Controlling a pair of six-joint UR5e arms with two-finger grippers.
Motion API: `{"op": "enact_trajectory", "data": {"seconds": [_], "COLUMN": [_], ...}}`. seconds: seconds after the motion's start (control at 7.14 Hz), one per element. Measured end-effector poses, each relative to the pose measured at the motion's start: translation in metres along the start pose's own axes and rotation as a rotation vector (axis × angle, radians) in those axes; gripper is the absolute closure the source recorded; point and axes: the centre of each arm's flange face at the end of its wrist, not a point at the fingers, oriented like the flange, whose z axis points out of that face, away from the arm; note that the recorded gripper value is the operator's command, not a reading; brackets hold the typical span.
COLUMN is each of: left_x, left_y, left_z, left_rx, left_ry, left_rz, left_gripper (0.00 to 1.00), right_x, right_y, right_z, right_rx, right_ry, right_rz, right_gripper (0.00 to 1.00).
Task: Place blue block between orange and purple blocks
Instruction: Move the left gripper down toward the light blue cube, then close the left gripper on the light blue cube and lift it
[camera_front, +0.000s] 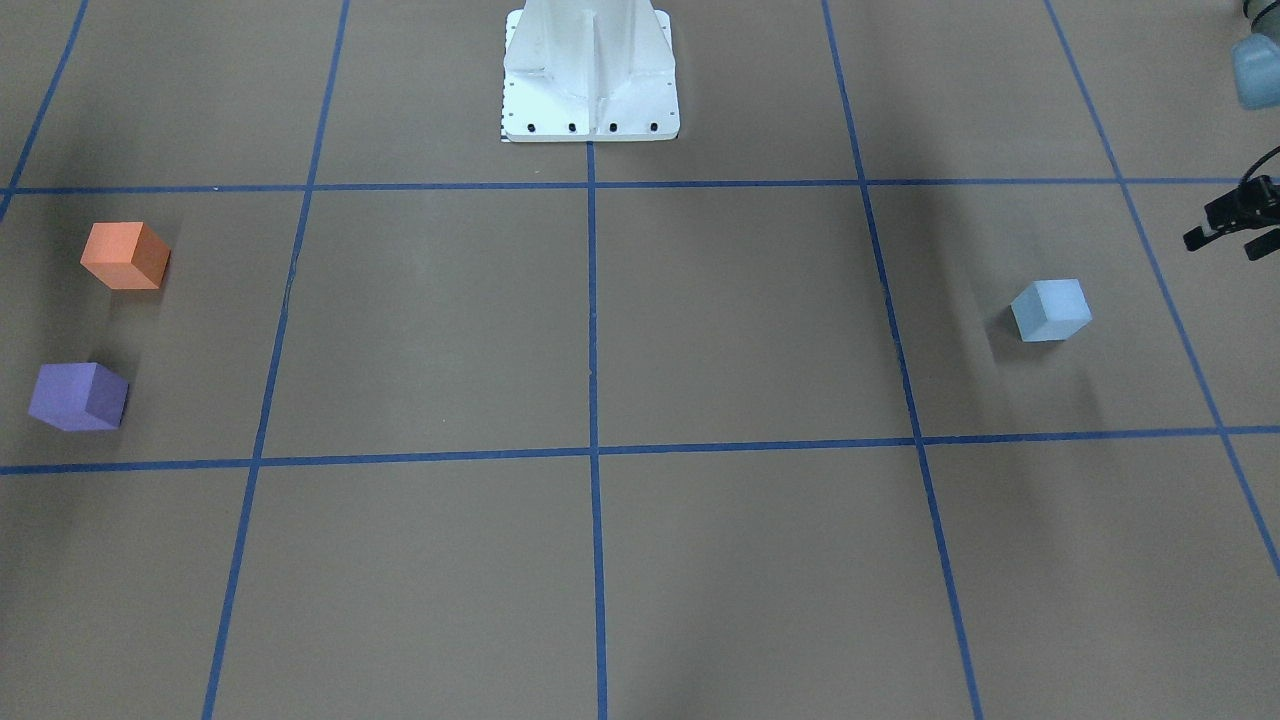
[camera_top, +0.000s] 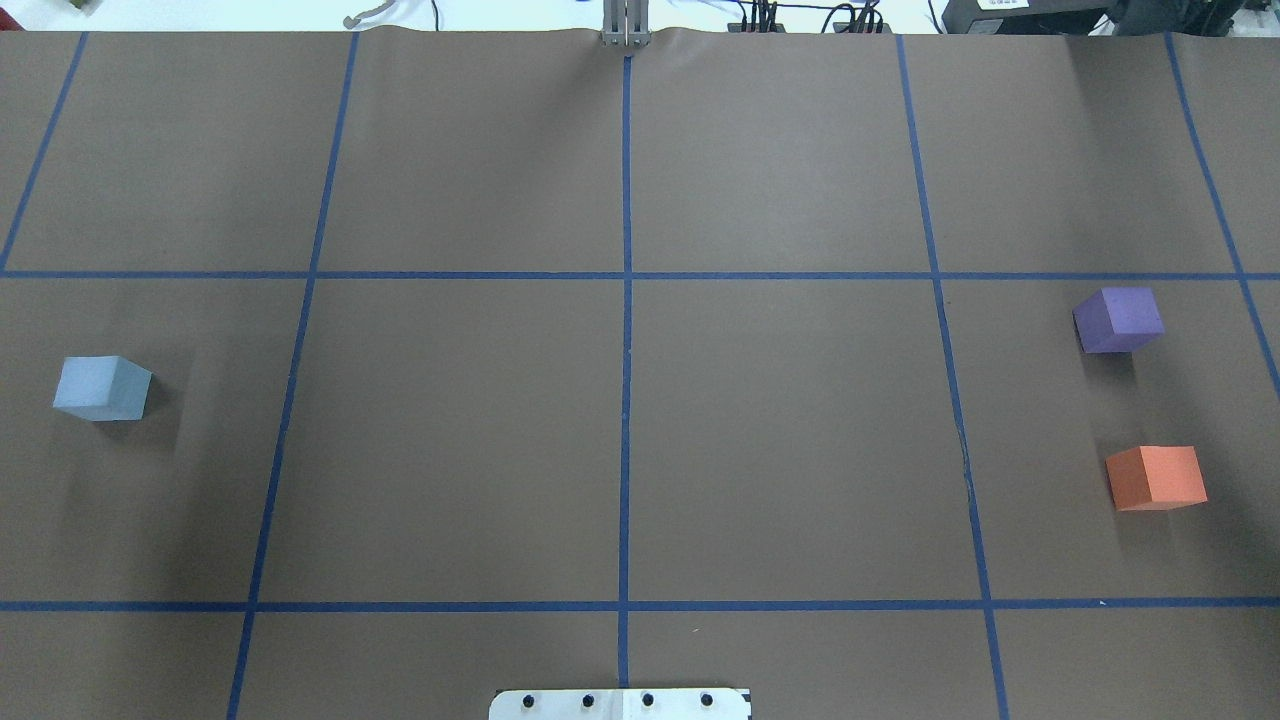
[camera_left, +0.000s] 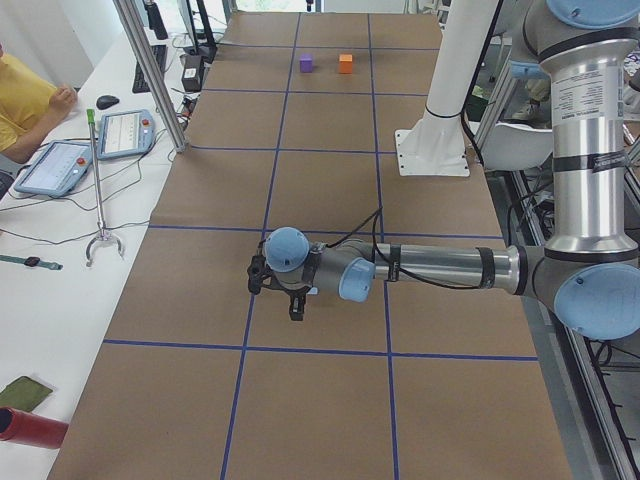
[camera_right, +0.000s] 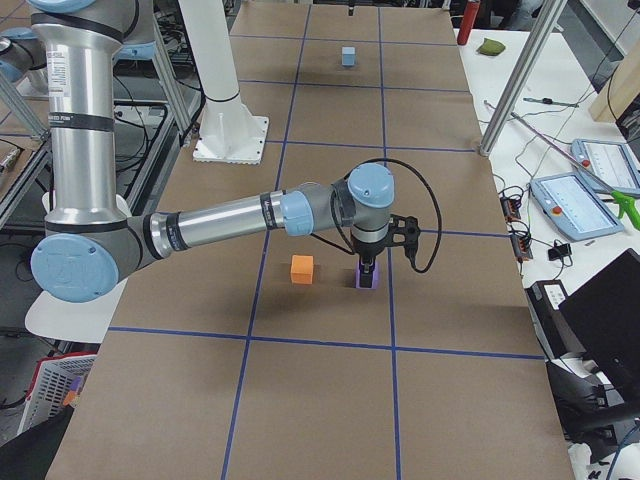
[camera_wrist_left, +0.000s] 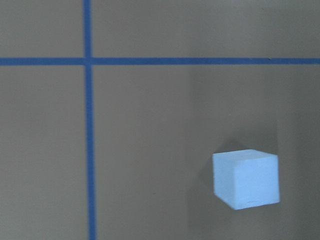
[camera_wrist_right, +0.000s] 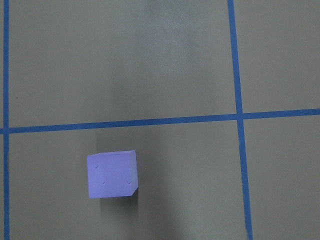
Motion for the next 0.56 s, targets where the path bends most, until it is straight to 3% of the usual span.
{"op": "enact_trajectory", "data": {"seconds": [0.56], "left_x": [0.067], "left_y": [0.002], "left_z": [0.071], "left_rx": [-0.028], "left_ry": [-0.080], "left_rz": [-0.078], "left_gripper": [0.00], "right_x": [-0.003], "right_y": [0.001], "right_z": [0.000], "right_rx": [-0.007], "right_ry": [-0.023], "right_rz": [-0.001], "right_gripper": [0.00]}}
